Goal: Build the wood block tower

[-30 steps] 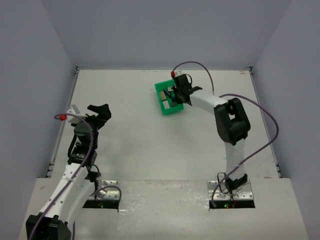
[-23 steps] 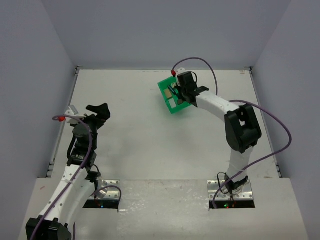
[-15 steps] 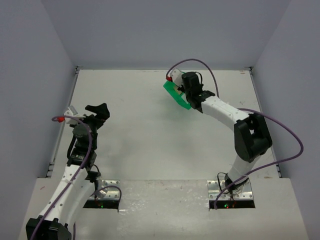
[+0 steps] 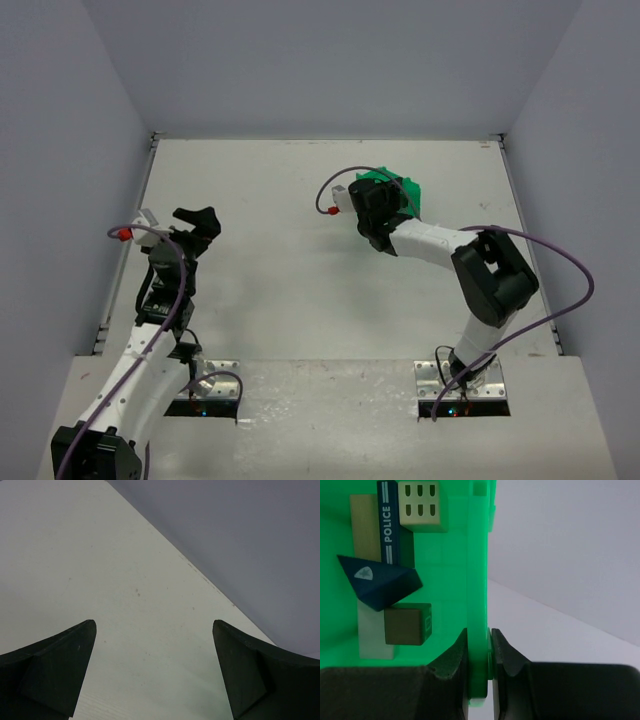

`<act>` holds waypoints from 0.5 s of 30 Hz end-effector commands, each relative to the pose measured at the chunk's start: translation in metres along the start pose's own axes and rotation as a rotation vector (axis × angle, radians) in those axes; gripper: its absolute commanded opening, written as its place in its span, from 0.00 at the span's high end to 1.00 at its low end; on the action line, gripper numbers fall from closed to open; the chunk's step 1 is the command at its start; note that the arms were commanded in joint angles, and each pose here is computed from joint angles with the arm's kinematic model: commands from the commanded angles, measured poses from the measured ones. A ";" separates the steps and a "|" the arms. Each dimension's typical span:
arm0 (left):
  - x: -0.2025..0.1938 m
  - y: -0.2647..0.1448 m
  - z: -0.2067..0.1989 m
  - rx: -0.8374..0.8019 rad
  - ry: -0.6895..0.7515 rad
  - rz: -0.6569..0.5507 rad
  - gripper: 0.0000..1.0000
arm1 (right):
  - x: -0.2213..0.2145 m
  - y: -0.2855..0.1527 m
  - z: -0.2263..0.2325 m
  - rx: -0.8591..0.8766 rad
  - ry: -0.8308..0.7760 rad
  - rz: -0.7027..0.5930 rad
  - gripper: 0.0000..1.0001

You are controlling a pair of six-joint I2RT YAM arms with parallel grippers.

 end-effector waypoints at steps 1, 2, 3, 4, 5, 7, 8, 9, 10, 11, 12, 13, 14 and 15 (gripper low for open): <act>0.017 0.002 -0.020 -0.046 -0.018 -0.046 0.00 | -0.001 -0.022 -0.020 -0.085 -0.072 0.125 1.00; 0.017 0.002 -0.020 -0.047 -0.018 -0.046 0.00 | 0.002 -0.022 -0.014 -0.071 -0.097 0.142 1.00; 0.017 0.002 -0.020 -0.047 -0.018 -0.045 0.00 | 0.005 -0.023 -0.010 -0.060 -0.120 0.154 1.00; 0.017 0.001 -0.020 -0.047 -0.017 -0.045 0.00 | 0.008 -0.025 -0.006 -0.053 -0.140 0.160 1.00; 0.017 0.001 -0.020 -0.048 -0.017 -0.046 0.00 | 0.011 -0.025 -0.001 -0.041 -0.158 0.166 1.00; 0.017 0.000 -0.020 -0.048 -0.017 -0.047 0.00 | 0.015 -0.026 0.007 -0.016 -0.177 0.165 1.00; 0.018 0.000 -0.020 -0.049 -0.019 -0.048 0.00 | 0.017 -0.027 0.008 -0.011 -0.178 0.163 1.00; 0.018 -0.001 -0.020 -0.050 -0.020 -0.049 0.00 | 0.019 -0.028 0.012 0.002 -0.180 0.160 1.00; 0.018 -0.001 -0.019 -0.050 -0.019 -0.050 0.00 | 0.020 -0.029 0.018 0.023 -0.183 0.157 1.00; 0.018 -0.001 -0.019 -0.050 -0.020 -0.051 0.00 | 0.022 -0.030 0.021 0.037 -0.189 0.153 1.00; 0.017 0.000 -0.019 -0.049 -0.021 -0.050 0.00 | 0.025 -0.032 0.026 0.058 -0.205 0.150 1.00; 0.017 0.000 -0.019 -0.048 -0.020 -0.051 0.00 | 0.026 -0.033 0.028 0.066 -0.207 0.150 1.00; 0.017 0.000 -0.019 -0.045 -0.020 -0.050 0.00 | 0.027 -0.033 0.030 0.069 -0.216 0.154 1.00; 0.017 0.001 -0.018 -0.042 -0.019 -0.049 0.00 | 0.028 -0.034 0.032 0.073 -0.232 0.157 1.00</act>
Point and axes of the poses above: each gripper's point midway between its finger pads, its own y axis out along the fingers, its own z axis along the line the jaws close on, x = y × z, the point moved 2 cm from there along -y, back along the fingers, and after that the axes turned 12 degrees about -y, right-handed, at the moved point
